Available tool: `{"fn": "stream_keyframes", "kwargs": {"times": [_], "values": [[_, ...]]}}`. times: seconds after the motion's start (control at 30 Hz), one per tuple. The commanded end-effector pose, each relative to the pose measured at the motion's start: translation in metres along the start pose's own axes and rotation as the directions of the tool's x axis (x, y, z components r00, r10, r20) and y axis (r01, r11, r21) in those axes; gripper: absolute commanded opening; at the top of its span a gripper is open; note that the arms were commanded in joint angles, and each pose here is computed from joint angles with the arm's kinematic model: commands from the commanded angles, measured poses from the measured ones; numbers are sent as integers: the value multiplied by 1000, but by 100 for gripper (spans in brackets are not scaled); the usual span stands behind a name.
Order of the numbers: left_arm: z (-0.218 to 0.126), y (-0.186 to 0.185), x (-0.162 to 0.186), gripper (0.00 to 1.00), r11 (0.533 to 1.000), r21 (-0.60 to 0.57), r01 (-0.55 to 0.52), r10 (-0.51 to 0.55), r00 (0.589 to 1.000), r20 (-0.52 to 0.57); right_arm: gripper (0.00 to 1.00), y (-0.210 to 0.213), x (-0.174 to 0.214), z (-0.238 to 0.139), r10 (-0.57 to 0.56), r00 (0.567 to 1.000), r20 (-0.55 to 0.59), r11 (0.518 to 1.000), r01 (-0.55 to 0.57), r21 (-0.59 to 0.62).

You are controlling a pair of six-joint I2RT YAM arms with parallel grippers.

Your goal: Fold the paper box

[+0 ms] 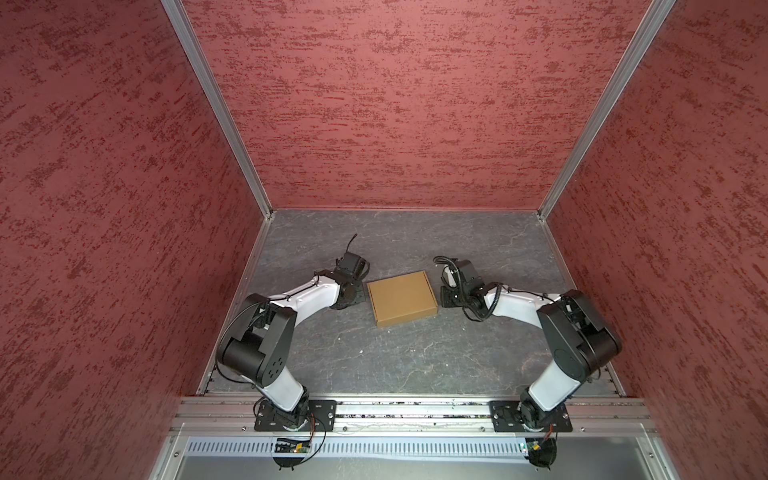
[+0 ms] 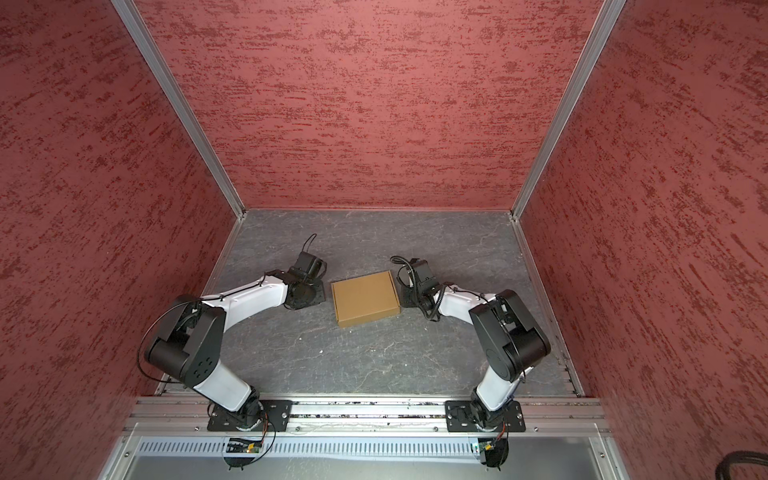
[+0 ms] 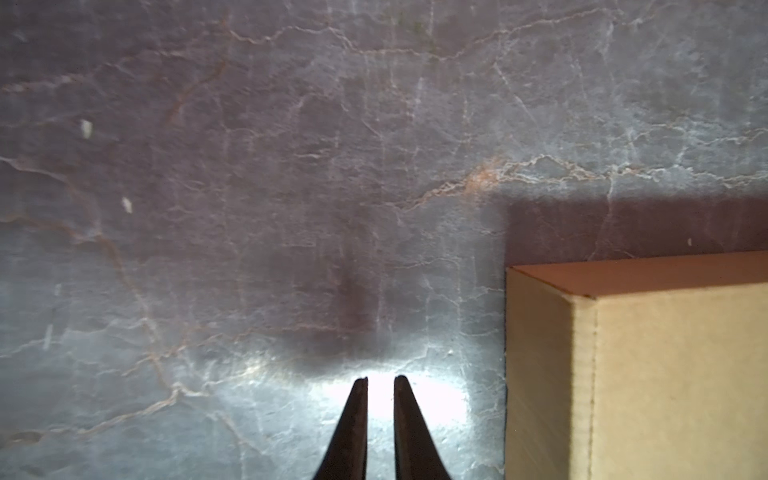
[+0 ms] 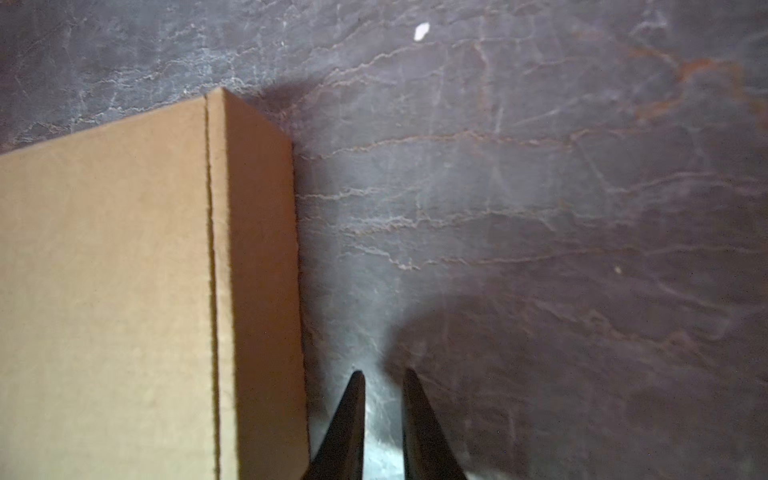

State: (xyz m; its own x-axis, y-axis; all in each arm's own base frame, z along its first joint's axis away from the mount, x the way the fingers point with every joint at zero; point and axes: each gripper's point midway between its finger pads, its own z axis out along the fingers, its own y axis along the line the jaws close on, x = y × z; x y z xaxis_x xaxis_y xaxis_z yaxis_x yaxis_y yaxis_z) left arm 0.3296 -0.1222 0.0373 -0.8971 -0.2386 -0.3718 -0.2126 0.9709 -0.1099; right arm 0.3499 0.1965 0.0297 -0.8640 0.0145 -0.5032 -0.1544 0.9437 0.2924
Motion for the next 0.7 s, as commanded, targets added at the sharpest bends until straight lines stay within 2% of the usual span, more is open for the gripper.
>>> {"fn": "stream_keyframes", "kwargs": {"times": [0.0, 0.27, 0.67], "values": [[5, -16, -3, 15, 1000, 20, -1, 1, 1000, 16, 19, 10, -12, 1, 28, 999, 34, 999, -26, -47], [19, -30, -2, 14, 999, 37, -7, 7, 1000, 8, 19, 15, 4, 7, 39, 999, -8, 995, -39, -96], [31, -56, -8, 14, 997, 74, -31, 31, 1000, 3, 19, 33, 31, -12, 67, 998, -22, 988, -69, -141]]}}
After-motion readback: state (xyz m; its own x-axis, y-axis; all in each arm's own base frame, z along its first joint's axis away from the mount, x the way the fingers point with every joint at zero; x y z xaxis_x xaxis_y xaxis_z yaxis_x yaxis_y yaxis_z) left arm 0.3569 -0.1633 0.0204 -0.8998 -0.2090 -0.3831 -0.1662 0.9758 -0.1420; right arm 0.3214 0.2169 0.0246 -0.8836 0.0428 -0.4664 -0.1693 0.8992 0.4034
